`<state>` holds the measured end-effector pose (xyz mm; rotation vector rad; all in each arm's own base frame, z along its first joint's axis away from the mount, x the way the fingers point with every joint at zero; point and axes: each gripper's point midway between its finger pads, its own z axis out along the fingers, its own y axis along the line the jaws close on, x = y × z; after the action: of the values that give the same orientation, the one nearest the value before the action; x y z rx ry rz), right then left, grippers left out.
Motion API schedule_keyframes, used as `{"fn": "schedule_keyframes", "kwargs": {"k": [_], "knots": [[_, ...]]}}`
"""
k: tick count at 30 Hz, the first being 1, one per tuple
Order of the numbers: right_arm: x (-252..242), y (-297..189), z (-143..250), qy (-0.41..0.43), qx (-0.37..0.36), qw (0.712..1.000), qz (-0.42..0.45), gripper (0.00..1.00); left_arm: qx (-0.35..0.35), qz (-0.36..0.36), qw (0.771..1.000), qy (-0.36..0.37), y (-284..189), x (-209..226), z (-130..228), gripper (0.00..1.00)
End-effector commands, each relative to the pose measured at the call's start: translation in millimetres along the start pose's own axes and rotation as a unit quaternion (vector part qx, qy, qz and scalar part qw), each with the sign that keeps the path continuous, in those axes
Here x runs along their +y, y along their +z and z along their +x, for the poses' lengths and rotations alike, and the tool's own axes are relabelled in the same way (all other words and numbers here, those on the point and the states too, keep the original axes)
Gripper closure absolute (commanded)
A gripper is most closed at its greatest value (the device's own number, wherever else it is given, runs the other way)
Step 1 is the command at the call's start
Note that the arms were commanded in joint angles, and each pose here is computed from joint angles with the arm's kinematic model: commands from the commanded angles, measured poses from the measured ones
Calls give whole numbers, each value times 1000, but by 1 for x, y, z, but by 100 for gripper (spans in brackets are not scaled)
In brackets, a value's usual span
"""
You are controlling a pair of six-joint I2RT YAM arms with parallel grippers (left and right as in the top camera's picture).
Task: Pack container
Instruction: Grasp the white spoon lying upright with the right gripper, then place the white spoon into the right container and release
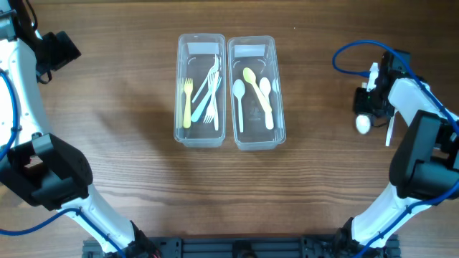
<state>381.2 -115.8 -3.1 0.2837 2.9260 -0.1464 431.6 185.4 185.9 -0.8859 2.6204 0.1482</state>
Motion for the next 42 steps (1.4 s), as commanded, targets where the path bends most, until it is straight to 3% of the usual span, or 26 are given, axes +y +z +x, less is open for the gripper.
{"fn": "schedule_keyframes", "kwargs": {"k": [1, 4, 9, 14, 18, 21, 30, 31, 32, 33, 34, 38, 42], "knots": [[-2, 10, 13, 1, 29, 1000, 7, 96, -16, -2, 1000, -3, -12, 4, -4, 0], [-4, -2, -2, 2, 21, 1000, 8, 96, -16, -2, 1000, -3, -12, 4, -4, 0], [9, -63, -64, -10, -47, 999, -11, 96, -16, -2, 1000, -3, -12, 4, -4, 0], [93, -152, -120, -52, -139, 984, -97, 96, -16, -2, 1000, -3, -12, 4, -4, 0], [194, -177, -104, -114, -140, 963, -198, 96, -16, -2, 1000, -2, -12, 4, -4, 0], [247, -178, -81, -168, -129, 957, -197, 96, -16, -2, 1000, -3, -12, 4, -4, 0], [296, -123, -15, -239, -70, 956, -155, 95, -16, -2, 1000, -3, -12, 4, -4, 0], [295, -116, -11, -241, -66, 956, -154, 89, -16, -2, 1000, -3, -12, 4, -4, 0], [294, -105, -7, -248, -65, 954, -152, 45, -16, -2, 1000, -3, -12, 4, -4, 0], [294, -106, -9, -259, -70, 951, -152, 36, -16, -2, 1000, -3, -12, 4, -4, 0], [295, -109, -12, -268, -77, 948, -153, 31, -16, -2, 1000, -3, -12, 4, -4, 0], [293, -174, -58, -258, -146, 943, -154, 28, -16, -2, 1000, -3, -12, 4, -4, 0], [218, -252, -114, -165, -224, 959, -58, 28, -16, -2, 1000, -3, -12, 4, -4, 0]]}}
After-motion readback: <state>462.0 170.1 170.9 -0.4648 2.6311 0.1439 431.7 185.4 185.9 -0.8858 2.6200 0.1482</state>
